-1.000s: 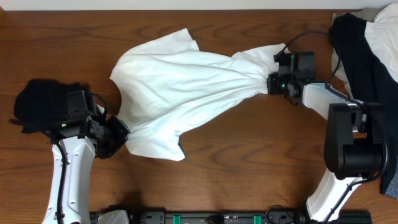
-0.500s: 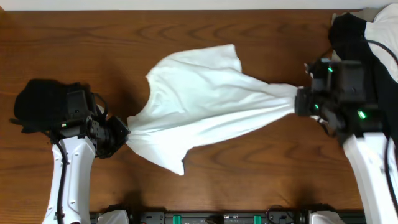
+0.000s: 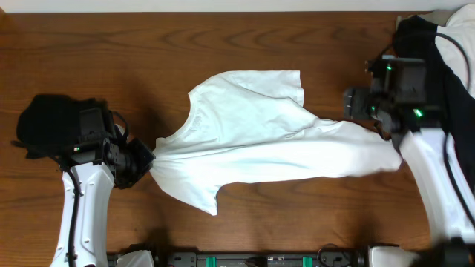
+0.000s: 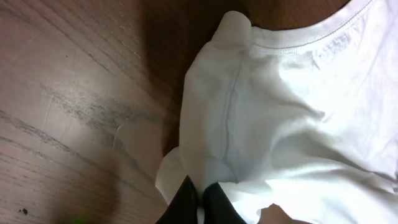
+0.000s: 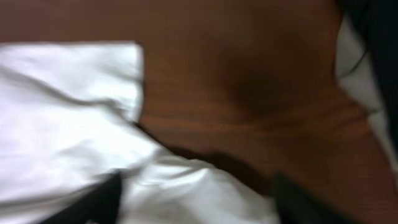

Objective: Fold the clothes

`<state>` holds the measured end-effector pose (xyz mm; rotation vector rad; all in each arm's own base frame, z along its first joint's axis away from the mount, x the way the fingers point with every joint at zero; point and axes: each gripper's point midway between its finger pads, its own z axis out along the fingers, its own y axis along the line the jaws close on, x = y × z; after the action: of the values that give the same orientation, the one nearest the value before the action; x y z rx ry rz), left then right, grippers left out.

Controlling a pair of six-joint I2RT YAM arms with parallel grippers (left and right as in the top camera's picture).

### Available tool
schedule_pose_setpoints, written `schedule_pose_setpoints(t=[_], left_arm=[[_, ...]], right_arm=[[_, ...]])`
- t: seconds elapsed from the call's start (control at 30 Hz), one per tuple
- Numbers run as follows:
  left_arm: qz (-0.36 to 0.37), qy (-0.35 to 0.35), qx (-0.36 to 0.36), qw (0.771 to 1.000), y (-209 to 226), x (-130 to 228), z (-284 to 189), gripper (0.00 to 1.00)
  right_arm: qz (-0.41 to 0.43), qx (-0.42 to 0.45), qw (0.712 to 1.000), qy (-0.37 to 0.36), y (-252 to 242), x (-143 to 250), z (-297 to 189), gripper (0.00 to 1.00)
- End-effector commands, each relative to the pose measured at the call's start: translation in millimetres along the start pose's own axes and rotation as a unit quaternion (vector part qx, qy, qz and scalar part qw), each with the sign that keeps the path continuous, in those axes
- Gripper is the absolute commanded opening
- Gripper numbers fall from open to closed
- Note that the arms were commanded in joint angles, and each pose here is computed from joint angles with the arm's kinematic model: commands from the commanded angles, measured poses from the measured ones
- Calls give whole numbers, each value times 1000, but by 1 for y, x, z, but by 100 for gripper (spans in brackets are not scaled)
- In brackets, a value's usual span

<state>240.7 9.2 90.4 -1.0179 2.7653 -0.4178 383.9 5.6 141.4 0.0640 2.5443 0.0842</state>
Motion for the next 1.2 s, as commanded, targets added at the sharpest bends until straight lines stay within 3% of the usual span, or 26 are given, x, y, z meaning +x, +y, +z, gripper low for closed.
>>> schedule_pose_setpoints(t=[0.0,0.17,0.5,0.77,1.0,1.07,1.1,1.17], left_arm=[[14,-5,-4,1000,0,-2,-2,6],[24,-1,-8,1000,2,0,-2,6],[23,0,-9,1000,2,0,-2,6],[23,1,-9,1000,2,1,-2,6],[23,1,-9,1000,2,1,-2,6],[23,1,-9,1000,2,0,-2,6],[23,1,-9,1000,2,1,-2,6],[23,0,-9,1000,2,0,-2,6]], right_arm=[[22,26,997,75,-25,30,37,99],[48,53,982,177,-42,78,45,99],[57,66,983,163,-43,75,4,99],[42,16,986,163,-35,73,55,99],[43,7,979,199,-34,94,96,95],[44,3,977,206,-32,99,100,81],[45,-3,977,207,-30,99,101,68],[41,-15,978,202,-26,96,98,27]])
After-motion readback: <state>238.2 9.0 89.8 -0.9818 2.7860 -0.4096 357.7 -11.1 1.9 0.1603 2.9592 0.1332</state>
